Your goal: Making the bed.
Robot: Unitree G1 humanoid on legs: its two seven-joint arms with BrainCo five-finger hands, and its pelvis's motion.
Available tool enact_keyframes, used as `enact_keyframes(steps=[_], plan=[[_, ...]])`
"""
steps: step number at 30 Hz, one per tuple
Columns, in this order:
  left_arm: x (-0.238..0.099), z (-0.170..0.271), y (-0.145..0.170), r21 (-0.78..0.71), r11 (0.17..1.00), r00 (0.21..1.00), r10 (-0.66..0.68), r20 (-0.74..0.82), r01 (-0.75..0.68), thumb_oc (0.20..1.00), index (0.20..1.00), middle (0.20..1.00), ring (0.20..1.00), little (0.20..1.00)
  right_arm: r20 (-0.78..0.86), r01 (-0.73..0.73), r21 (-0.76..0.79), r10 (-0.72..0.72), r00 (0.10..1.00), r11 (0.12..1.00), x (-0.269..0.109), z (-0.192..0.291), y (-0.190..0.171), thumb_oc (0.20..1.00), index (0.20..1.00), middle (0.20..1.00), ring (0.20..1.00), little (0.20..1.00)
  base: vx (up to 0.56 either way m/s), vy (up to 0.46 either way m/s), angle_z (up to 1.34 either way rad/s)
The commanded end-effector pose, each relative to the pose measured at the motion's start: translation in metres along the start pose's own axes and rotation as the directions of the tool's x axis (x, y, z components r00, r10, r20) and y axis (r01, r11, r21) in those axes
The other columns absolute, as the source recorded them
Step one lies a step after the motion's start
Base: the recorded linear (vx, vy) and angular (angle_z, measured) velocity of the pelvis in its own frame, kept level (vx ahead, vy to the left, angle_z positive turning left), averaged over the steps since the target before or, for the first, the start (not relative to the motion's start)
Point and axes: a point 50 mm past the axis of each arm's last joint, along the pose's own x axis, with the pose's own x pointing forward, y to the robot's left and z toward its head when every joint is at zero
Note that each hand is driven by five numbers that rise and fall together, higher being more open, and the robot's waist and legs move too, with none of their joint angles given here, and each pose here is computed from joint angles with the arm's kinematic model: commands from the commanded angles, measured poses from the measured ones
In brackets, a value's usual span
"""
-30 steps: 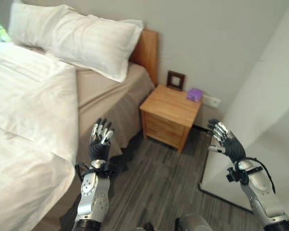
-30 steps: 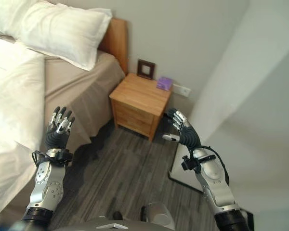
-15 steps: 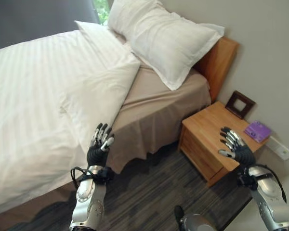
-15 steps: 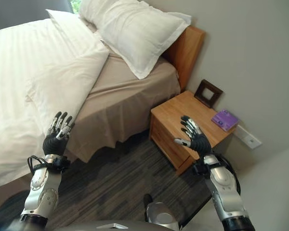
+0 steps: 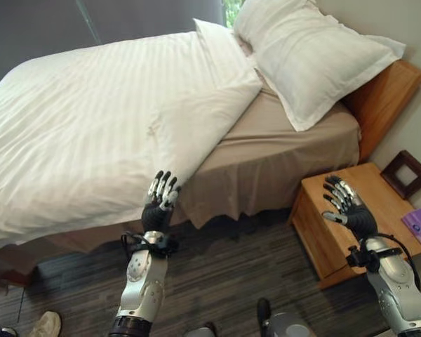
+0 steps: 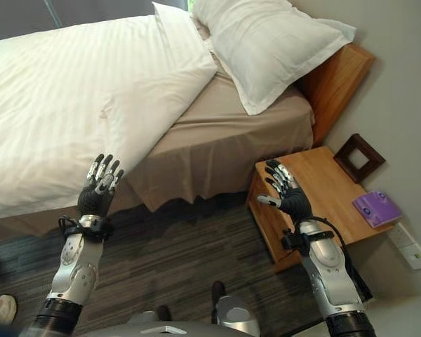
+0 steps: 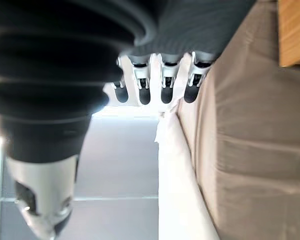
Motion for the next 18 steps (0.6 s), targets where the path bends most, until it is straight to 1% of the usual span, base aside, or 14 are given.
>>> enact_keyframes(steps=[1,5,7,8,10,11,13,14,15,18], plan=[[0.001,0.021,0.002,0.087,0.995,0.996,-0.049,0.072,0.043,1.000,1.000,1.000,1.000,1.000,0.124,0.017,0.023,-0.019,0.992,1.000,0.001,0.019,0.000,1.000,1.000,1.000,1.000,1.000,-0.03,0.104,-0.11],[-0.004,0.022,0.010,0.109,0.994,0.998,-0.019,0.066,0.012,1.000,1.000,1.000,1.000,1.000,0.112,0.032,0.054,-0.038,0.993,0.998,-0.001,0.015,0.001,1.000,1.000,1.000,1.000,1.000,-0.01,0.067,-0.08],[-0.006,0.021,0.014,0.108,0.994,0.998,0.000,0.064,-0.006,1.000,1.000,1.000,1.000,1.000,0.103,0.024,0.042,-0.028,0.994,0.999,-0.001,0.014,0.002,1.000,1.000,1.000,1.000,1.000,-0.04,0.066,-0.10],[-0.015,0.047,0.031,0.165,0.984,0.990,0.047,0.136,-0.069,1.000,1.000,1.000,1.000,1.000,0.118,0.370,0.060,-0.375,0.920,0.927,-0.024,0.014,-0.058,1.000,1.000,1.000,1.000,1.000,-0.05,0.078,-0.15],[-0.015,0.048,0.031,0.166,0.984,0.989,0.041,0.141,-0.064,1.000,1.000,1.000,1.000,1.000,0.108,0.287,0.008,-0.286,0.952,0.958,-0.008,0.013,-0.043,1.000,1.000,1.000,1.000,1.000,-0.05,0.133,0.00],[-0.015,0.048,0.031,0.166,0.984,0.989,0.041,0.141,-0.065,1.000,1.000,1.000,1.000,1.000,0.108,0.287,0.007,-0.286,0.952,0.958,-0.008,0.012,-0.043,1.000,1.000,1.000,1.000,1.000,-0.02,0.107,0.08],[-0.019,0.044,0.035,0.150,0.983,0.988,0.085,0.128,-0.104,1.000,1.000,1.000,1.000,1.000,0.108,0.226,0.028,-0.227,0.968,0.974,0.000,0.012,-0.031,1.000,1.000,1.000,1.000,1.000,0.00,0.101,0.08],[-0.023,0.041,0.041,0.166,0.979,0.989,0.104,0.109,-0.122,1.000,1.000,1.000,1.000,1.000,0.109,0.160,0.010,-0.160,0.981,0.987,0.005,0.015,-0.022,1.000,1.000,1.000,1.000,1.000,0.00,0.157,0.04],[-0.023,0.040,0.042,0.171,0.977,0.988,0.112,0.105,-0.129,1.000,1.000,1.000,1.000,1.000,0.103,0.130,-0.003,-0.129,0.986,0.991,0.006,0.015,-0.018,1.000,1.000,1.000,1.000,1.000,-0.01,0.123,-0.01],[-0.022,0.041,0.044,0.182,0.974,0.988,0.116,0.104,-0.133,1.000,1.000,1.000,1.000,1.000,0.089,0.110,-0.024,-0.108,0.990,0.994,0.009,0.012,-0.013,1.000,1.000,1.000,1.000,1.000,-0.02,0.106,0.14]])
